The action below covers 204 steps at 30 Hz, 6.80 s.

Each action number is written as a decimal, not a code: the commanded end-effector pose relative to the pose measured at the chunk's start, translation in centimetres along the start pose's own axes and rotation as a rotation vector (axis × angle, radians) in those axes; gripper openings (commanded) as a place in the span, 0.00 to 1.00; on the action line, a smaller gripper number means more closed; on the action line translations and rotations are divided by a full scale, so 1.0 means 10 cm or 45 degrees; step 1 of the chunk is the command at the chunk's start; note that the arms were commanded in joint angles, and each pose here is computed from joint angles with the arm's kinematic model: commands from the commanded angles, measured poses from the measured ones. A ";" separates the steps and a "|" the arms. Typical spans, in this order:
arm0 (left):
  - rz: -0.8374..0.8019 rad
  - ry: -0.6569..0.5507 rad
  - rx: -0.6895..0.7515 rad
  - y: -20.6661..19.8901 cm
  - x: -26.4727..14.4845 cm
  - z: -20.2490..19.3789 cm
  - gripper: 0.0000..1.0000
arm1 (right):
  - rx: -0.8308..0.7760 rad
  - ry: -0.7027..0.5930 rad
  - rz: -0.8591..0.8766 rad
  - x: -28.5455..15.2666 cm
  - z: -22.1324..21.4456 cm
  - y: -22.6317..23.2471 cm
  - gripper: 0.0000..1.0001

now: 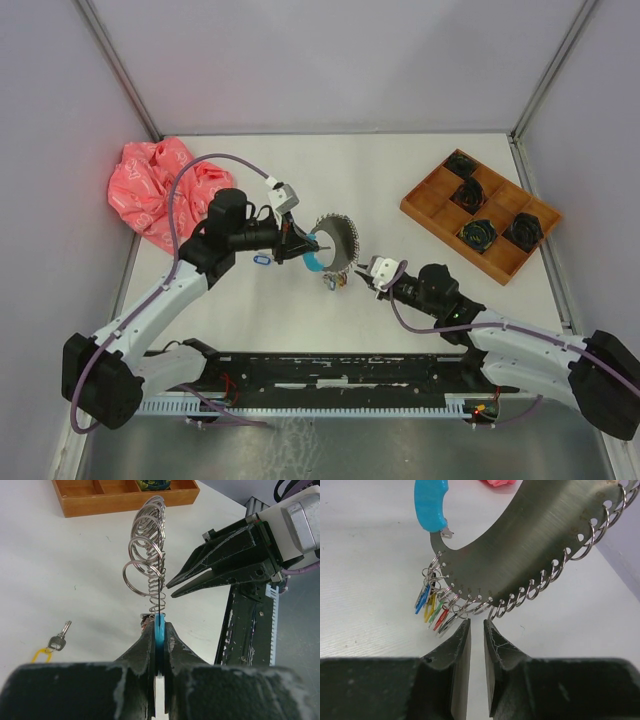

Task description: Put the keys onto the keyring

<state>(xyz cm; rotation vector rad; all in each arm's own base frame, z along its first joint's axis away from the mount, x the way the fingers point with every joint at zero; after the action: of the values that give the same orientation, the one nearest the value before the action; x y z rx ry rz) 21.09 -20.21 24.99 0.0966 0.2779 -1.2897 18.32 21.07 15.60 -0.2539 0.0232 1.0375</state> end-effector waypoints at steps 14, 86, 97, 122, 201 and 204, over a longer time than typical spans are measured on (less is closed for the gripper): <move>-0.053 -0.147 0.088 -0.09 -0.06 0.36 0.03 | 0.080 -0.092 -0.013 0.07 0.09 0.01 0.26; -0.050 -0.120 -0.127 -0.03 0.09 0.26 0.03 | 0.068 -0.141 -0.048 0.05 0.22 -0.04 0.01; -0.035 -0.140 -0.418 0.02 0.25 -0.04 0.09 | 0.048 -0.195 -0.086 -0.20 0.32 -0.05 0.01; 0.300 0.065 -0.674 0.30 0.38 -0.97 0.45 | 0.073 -0.130 0.003 -0.34 0.32 0.06 0.01; -0.388 -0.398 0.656 -0.21 0.65 -0.48 0.37 | 0.109 0.016 0.296 -0.03 0.74 0.04 0.01; -0.414 -0.403 0.675 -0.21 0.66 -0.46 0.35 | 0.100 0.019 0.317 -0.01 0.71 0.04 0.01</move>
<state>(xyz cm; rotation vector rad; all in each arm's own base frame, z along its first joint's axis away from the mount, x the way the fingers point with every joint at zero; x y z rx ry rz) 19.64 -25.35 17.83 0.2162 -0.2100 -1.6000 16.78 21.90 20.41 -0.1951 0.2428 1.2287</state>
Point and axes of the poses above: each gripper's point midway between its finger pads, its own x axis out along the fingers, its own y axis along the line the jaws close on, z = x × y, the point moved 6 cm from there along -x, back along the fingers, and after that the axes turned 11 degrees about x, right-handed, at the moved point
